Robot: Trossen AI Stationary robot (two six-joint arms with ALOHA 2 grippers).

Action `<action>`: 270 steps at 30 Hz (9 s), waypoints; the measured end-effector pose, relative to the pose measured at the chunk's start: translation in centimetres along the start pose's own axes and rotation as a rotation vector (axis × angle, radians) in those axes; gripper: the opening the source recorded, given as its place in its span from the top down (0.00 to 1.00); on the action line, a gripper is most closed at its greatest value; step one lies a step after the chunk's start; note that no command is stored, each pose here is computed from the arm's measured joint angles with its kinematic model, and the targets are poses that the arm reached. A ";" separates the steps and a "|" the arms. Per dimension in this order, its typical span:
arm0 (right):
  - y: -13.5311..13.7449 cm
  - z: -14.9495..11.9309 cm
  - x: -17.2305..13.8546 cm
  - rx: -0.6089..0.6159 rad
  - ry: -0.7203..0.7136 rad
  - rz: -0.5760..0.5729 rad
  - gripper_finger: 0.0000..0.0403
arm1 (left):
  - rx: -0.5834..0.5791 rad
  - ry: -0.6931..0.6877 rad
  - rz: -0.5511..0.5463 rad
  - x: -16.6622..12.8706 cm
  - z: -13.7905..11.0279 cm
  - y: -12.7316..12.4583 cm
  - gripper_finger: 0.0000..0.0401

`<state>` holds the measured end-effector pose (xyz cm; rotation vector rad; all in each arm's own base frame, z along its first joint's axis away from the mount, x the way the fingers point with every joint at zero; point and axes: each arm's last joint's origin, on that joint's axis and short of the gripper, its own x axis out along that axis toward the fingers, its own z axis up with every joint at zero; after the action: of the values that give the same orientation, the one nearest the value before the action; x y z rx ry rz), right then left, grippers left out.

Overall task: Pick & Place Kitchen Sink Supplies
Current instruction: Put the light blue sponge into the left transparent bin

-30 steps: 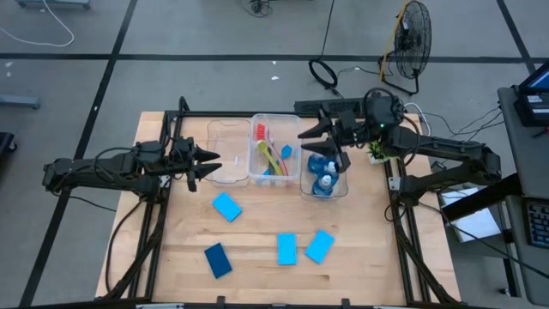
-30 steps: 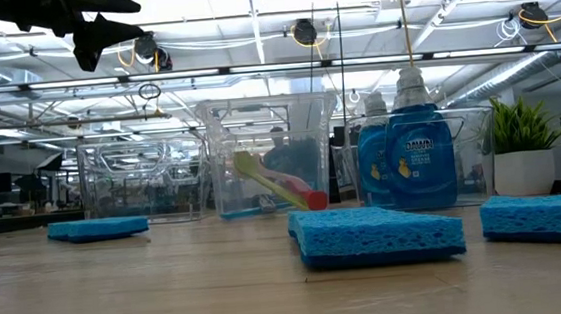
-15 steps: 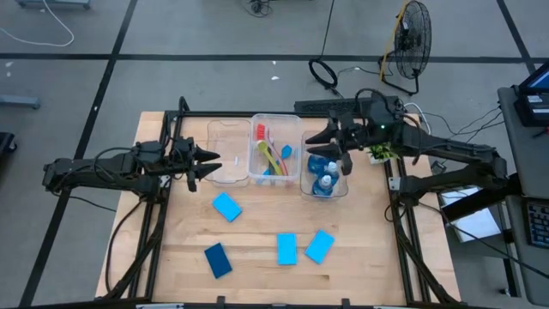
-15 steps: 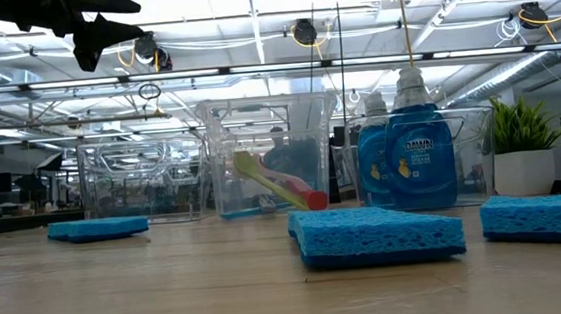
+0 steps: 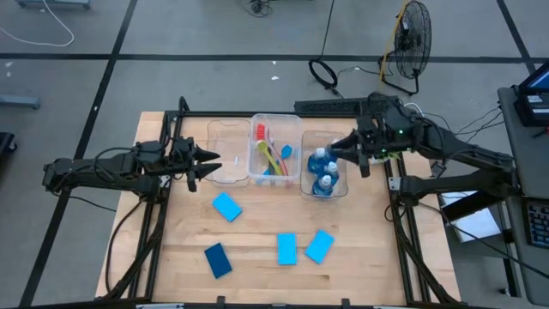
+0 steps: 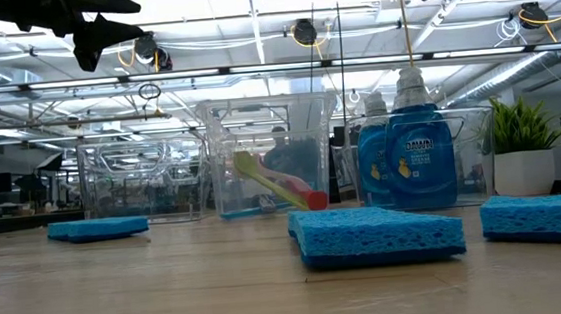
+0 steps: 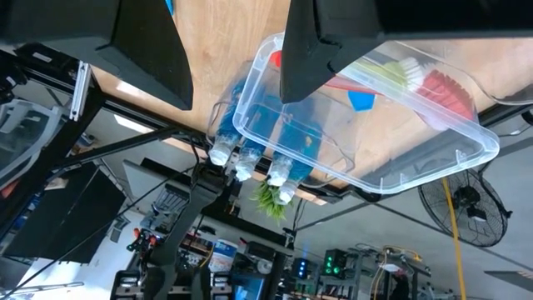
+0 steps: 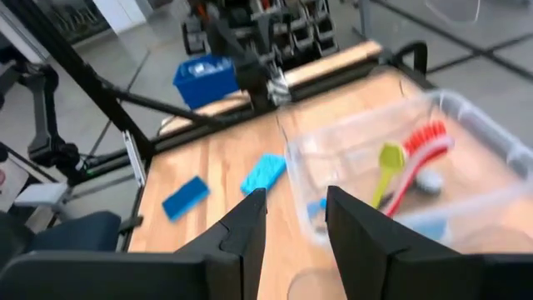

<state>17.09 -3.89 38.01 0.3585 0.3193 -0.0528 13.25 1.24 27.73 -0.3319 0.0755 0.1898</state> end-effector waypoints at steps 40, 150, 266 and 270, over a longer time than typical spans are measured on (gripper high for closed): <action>4.6 -7.4 0.4 0.177 0.258 0.260 0.71 | -0.018 -0.001 -0.001 0.0 0.0 0.0 0.54; 12.9 -24.1 10.7 1.387 0.568 -0.608 0.38 | -0.008 0.023 -0.045 0.0 -0.1 -0.1 0.54; 8.0 -25.9 4.8 1.304 0.759 -0.949 0.39 | -0.015 0.010 -0.047 0.0 0.0 -0.1 0.54; 8.6 -25.9 5.0 1.336 0.772 -0.889 0.39 | -0.016 0.009 -0.048 0.0 0.0 -0.1 0.54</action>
<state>15.02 13.34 16.35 1.5509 1.1913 -1.0548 13.28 1.11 27.79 -0.3497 0.0746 0.1414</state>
